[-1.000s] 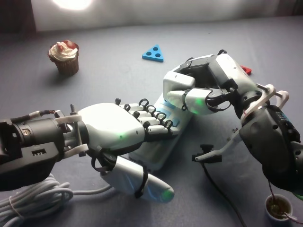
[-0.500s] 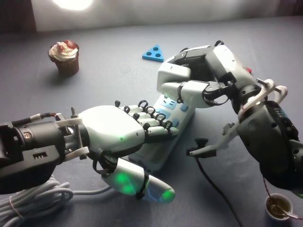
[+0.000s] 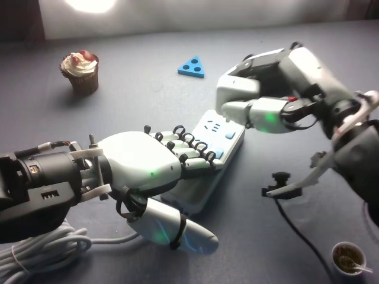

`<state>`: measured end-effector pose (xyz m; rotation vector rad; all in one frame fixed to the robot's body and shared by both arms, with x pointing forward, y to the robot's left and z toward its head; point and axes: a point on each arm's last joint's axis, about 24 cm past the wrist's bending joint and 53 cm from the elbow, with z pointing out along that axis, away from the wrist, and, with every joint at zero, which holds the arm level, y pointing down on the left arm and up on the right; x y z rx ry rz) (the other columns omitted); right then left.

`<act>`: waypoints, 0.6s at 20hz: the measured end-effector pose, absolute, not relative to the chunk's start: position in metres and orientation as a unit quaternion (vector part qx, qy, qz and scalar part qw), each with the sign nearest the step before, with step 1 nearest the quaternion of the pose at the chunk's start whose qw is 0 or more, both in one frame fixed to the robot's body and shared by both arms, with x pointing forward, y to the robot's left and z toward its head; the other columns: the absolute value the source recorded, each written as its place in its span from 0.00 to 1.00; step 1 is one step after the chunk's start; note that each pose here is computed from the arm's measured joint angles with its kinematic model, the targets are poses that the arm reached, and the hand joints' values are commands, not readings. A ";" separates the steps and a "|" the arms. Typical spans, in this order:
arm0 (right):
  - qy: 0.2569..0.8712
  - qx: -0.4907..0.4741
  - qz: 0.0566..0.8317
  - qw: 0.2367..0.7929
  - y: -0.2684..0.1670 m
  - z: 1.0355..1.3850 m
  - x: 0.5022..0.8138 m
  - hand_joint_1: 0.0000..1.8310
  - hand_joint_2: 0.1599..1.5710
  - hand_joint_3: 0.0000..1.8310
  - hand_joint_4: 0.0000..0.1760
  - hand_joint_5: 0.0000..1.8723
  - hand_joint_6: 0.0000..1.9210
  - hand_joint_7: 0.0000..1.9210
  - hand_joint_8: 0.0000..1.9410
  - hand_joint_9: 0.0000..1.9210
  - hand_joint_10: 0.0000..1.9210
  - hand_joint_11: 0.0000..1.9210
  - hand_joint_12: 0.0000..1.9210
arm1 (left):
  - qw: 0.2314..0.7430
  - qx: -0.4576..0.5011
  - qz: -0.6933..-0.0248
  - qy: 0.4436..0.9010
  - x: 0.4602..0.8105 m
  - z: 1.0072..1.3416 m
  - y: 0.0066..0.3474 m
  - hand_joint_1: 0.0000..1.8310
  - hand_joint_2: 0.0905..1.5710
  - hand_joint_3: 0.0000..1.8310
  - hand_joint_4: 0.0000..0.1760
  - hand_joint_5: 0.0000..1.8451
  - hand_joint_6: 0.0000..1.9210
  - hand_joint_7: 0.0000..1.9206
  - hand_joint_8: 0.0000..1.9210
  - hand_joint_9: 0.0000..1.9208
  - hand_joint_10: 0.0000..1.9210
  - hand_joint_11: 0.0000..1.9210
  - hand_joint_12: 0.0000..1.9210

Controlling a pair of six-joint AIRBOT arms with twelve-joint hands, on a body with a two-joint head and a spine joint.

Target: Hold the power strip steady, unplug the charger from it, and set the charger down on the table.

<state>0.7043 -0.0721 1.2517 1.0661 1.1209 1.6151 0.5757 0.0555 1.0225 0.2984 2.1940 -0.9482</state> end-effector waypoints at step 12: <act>0.530 0.282 0.555 0.576 -0.095 1.267 0.693 0.67 0.66 0.00 0.15 0.53 0.51 0.57 0.39 0.58 0.02 0.38 0.48 | 0.360 0.115 -0.367 0.850 0.578 1.025 0.055 0.00 0.57 0.00 0.00 0.10 0.00 0.10 0.00 0.09 0.00 0.06 0.06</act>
